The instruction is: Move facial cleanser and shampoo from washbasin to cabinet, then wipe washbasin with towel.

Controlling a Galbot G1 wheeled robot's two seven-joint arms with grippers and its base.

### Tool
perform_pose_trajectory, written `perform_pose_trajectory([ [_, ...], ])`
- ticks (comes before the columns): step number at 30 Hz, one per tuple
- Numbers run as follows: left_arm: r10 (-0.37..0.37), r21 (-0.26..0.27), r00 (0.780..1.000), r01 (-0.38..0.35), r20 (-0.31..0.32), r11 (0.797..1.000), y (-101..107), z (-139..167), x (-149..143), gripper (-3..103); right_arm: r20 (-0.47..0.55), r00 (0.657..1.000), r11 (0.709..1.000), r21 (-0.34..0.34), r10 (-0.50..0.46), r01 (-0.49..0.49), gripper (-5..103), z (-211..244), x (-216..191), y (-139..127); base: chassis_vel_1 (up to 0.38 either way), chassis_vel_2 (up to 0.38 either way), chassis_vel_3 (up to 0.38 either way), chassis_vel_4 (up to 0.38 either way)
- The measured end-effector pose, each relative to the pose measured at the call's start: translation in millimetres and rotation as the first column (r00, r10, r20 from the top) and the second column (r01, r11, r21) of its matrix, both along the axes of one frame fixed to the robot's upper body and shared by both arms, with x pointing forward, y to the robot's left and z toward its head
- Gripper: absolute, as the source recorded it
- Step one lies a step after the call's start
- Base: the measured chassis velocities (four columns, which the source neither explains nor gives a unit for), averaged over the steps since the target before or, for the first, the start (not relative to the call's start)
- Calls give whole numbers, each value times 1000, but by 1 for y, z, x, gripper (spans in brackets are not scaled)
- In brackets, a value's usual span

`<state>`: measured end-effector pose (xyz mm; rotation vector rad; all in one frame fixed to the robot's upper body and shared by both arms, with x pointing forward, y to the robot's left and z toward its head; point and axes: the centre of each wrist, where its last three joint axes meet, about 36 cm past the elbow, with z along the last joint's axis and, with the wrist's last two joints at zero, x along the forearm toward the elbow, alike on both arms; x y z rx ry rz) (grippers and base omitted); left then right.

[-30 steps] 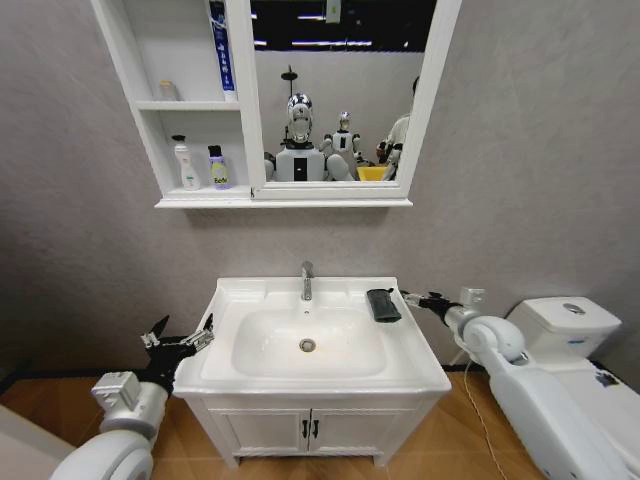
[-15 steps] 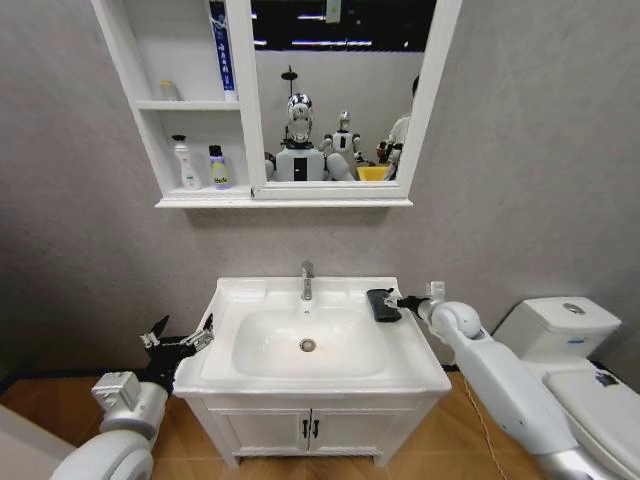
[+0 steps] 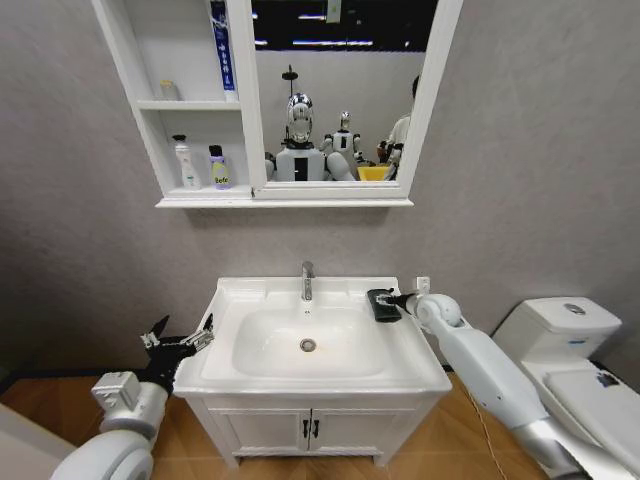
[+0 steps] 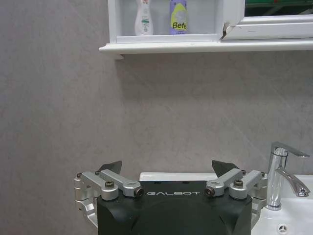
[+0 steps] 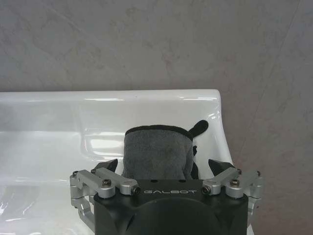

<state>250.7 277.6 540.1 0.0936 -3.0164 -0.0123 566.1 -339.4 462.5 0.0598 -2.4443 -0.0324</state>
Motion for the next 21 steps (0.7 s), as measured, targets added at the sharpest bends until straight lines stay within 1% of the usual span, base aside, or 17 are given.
perform_pose_trajectory([
  [7, 0, 0, 1000, 0, 0, 1000, 0, 0, 0, 100, -32, 999, 1000, -4, -4, 4, 100, -13, 6, 2, 0, 0, 0, 0],
  [13, 0, 0, 1000, 0, 0, 1000, 0, 0, 0, 100, -40, 999, 1000, -7, 4, -4, 100, -18, 7, 4, 0, 0, 0, 0],
  [14, 0, 0, 1000, 0, 0, 1000, 0, 0, 0, 100, -41, 999, 1000, -8, 4, -5, 102, -19, 7, 4, 0, 0, 0, 0],
  [15, 0, 0, 1000, 0, 0, 1000, 0, 0, 0, 100, -41, 999, 1000, -8, 4, -5, 102, -19, 7, 4, 0, 0, 0, 0],
  [16, 0, 0, 1000, 0, 0, 1000, 0, 0, 0, 100, -44, 999, 1000, -8, 7, -7, 98, -20, 7, 4, 0, 0, 0, 0],
  [17, 0, 0, 1000, 0, 0, 1000, 0, 0, 0, 100, -45, 999, 1000, -6, 11, -11, 88, -21, 7, 4, 0, 0, 0, 0],
  [19, 0, 0, 1000, 0, 0, 1000, 0, 0, 0, 100, -47, 999, 1000, -4, 18, -18, 88, -22, 7, 3, 0, 0, 0, 0],
  [21, 0, 0, 1000, 0, 0, 1000, 0, 0, 0, 100, -49, 998, 1000, -5, 26, -26, 78, -24, 7, 4, 0, 0, 0, 0],
])
